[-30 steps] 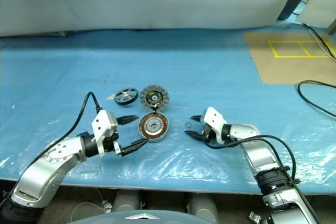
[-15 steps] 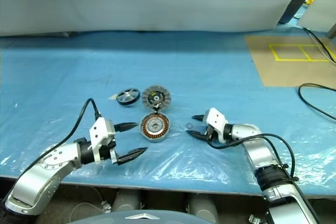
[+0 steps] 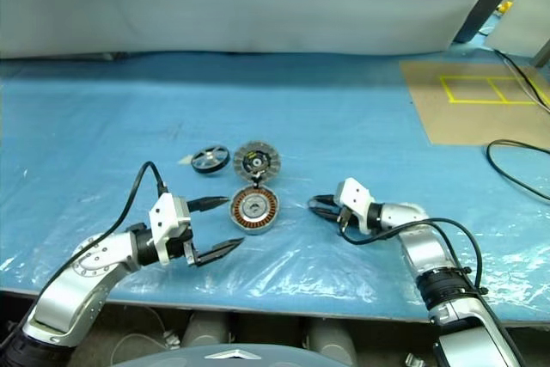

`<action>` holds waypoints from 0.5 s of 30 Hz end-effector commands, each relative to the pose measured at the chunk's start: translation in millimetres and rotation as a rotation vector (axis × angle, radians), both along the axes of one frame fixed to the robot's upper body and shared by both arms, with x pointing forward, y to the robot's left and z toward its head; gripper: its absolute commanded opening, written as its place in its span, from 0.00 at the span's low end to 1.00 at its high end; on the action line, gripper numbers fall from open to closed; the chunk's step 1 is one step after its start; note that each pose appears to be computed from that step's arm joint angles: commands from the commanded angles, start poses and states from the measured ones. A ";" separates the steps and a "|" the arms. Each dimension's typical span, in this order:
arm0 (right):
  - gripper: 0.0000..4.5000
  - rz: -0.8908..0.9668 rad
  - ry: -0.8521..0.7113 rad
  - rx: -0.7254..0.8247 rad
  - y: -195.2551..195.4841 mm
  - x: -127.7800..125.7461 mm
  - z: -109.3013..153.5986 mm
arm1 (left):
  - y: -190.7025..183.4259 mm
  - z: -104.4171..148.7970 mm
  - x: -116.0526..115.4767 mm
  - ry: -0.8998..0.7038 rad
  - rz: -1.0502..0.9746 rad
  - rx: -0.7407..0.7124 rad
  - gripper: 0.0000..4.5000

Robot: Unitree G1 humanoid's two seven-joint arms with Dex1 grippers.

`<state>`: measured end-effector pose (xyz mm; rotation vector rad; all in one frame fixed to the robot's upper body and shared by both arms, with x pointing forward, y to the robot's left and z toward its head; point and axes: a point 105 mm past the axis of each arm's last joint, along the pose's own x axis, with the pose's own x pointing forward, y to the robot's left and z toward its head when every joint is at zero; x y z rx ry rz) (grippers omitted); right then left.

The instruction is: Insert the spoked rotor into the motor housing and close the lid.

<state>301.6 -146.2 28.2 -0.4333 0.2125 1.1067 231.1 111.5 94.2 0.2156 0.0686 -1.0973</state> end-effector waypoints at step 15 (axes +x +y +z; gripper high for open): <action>0.15 -0.023 0.163 -0.103 -8.9 -11.9 -22.7 | -15.0 17.1 1.9 -0.047 -0.060 -0.031 1.00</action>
